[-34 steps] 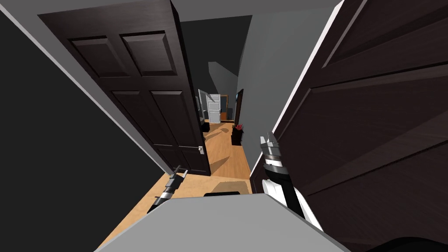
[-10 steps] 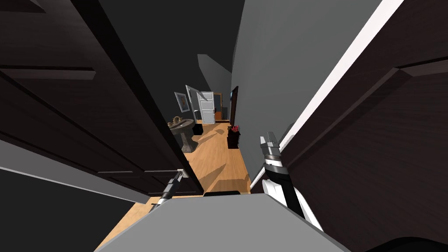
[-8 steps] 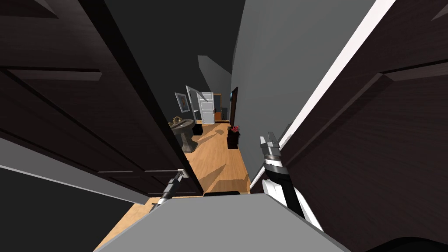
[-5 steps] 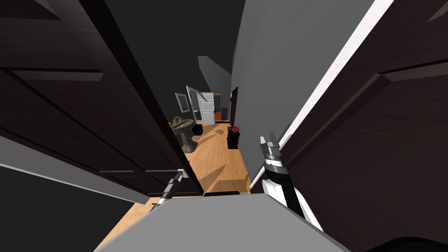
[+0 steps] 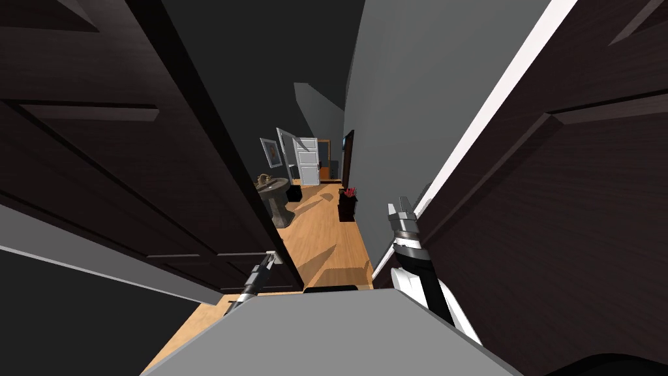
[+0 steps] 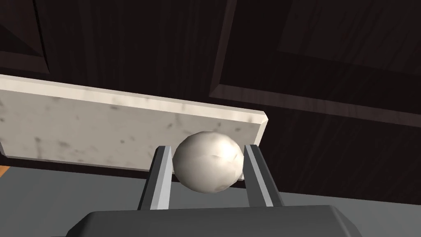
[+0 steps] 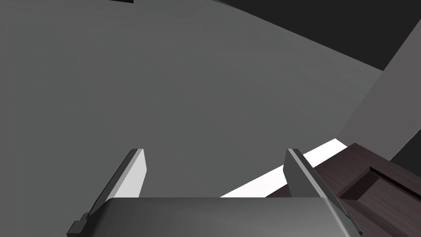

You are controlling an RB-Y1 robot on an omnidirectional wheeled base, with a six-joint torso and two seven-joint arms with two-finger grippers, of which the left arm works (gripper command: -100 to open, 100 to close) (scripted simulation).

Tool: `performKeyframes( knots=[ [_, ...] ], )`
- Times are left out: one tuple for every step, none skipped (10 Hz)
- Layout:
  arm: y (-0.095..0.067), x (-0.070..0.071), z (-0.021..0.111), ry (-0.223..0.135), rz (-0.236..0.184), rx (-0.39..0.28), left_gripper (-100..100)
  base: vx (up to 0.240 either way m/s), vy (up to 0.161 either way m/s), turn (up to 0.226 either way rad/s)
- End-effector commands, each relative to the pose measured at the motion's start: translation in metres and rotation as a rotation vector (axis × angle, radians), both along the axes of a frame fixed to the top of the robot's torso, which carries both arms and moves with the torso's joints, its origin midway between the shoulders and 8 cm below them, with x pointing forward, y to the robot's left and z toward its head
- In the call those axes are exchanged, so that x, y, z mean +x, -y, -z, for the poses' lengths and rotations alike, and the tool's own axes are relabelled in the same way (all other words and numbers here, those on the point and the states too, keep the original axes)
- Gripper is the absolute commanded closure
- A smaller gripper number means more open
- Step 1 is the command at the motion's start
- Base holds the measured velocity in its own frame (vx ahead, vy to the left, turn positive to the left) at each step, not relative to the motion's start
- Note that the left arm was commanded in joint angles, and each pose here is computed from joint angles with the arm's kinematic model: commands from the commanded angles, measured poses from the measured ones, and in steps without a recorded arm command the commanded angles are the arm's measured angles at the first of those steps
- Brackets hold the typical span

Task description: Pull the door open

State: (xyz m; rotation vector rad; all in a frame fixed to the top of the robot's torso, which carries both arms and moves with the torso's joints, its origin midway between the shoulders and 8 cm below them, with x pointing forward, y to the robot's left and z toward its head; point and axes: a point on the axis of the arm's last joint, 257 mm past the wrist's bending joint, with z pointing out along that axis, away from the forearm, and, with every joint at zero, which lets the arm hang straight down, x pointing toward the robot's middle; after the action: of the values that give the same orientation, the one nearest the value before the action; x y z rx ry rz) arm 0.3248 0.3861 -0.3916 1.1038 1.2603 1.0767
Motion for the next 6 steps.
performKeyframes(
  knots=[
    [0.0014, 0.0024, -0.001, 0.005, 0.003, -0.046, 100, -0.024, 0.009, -0.006],
    [0.002, 0.0038, -0.0013, 0.006, 0.004, -0.076, 100, -0.025, 0.013, -0.015],
    [0.0027, 0.0056, -0.0017, 0.008, 0.005, -0.112, 100, -0.034, 0.011, -0.024],
    [0.0034, 0.0074, -0.0021, 0.01, 0.007, -0.143, 100, -0.04, 0.004, -0.027],
    [0.004, 0.0092, -0.0024, 0.011, 0.008, -0.176, 100, -0.039, 0.006, -0.025],
    [0.004, 0.0092, -0.0024, 0.011, 0.008, -0.184, 100, -0.027, 0.005, -0.006]
  ],
)
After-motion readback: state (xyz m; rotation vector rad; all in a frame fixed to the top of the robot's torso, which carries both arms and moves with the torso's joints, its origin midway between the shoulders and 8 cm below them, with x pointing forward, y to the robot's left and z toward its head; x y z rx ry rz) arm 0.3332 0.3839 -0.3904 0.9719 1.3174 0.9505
